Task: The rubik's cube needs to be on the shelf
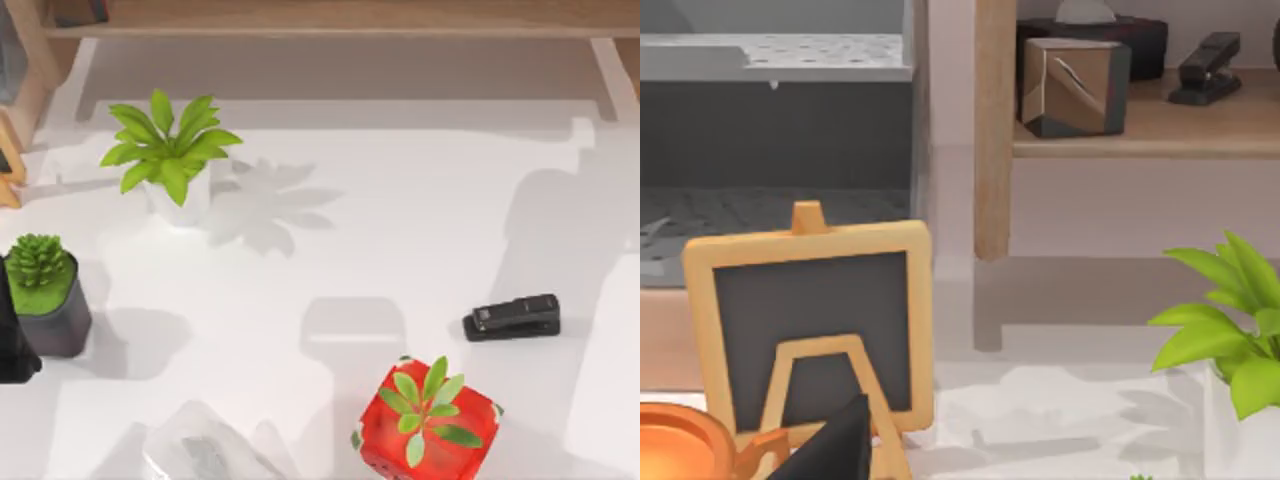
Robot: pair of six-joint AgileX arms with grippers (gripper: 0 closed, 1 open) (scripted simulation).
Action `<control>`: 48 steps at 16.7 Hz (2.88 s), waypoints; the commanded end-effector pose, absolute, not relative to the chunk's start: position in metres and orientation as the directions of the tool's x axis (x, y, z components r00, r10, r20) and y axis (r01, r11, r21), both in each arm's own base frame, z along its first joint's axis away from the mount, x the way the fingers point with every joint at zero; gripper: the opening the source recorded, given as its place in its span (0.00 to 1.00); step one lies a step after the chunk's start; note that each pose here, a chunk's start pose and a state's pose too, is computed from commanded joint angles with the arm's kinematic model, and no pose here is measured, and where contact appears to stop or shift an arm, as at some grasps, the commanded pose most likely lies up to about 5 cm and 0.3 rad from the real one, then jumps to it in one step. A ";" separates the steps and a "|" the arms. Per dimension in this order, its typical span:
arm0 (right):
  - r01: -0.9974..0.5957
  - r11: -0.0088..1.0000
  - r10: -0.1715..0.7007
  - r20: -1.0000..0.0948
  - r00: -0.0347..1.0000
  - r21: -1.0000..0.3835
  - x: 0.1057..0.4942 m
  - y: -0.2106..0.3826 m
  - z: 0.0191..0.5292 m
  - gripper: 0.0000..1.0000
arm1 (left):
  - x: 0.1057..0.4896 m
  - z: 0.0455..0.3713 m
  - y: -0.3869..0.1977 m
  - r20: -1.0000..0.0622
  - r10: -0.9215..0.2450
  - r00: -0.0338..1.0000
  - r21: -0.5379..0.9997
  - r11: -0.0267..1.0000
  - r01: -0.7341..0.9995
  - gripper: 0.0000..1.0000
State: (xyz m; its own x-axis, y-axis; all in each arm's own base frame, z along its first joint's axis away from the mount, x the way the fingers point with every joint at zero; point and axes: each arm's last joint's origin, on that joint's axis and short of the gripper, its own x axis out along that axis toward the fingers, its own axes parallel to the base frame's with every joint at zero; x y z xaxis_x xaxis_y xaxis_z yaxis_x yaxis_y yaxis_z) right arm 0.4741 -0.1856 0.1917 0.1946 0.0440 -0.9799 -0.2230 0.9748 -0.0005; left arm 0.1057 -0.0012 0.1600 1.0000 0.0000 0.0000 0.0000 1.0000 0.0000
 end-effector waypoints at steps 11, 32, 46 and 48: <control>-0.273 0.950 -0.063 -0.950 0.307 -0.151 0.447 -0.128 0.270 0.00 | 0.106 0.160 -0.001 0.000 0.000 1.000 0.000 1.000 0.000 1.00; -0.244 0.931 0.197 -0.190 0.962 -0.270 0.354 0.153 0.142 0.00 | 0.106 0.160 -0.001 0.000 0.000 1.000 0.000 1.000 0.000 1.00; 0.010 1.000 -0.010 0.187 0.982 -0.001 0.361 0.108 0.146 0.00 | 0.106 0.160 -0.001 0.000 0.000 1.000 0.000 1.000 0.000 1.00; 0.004 1.000 -0.004 0.192 0.981 0.001 0.362 0.110 0.148 0.00 | 0.106 0.160 -0.001 0.000 0.000 1.000 0.000 1.000 0.000 1.00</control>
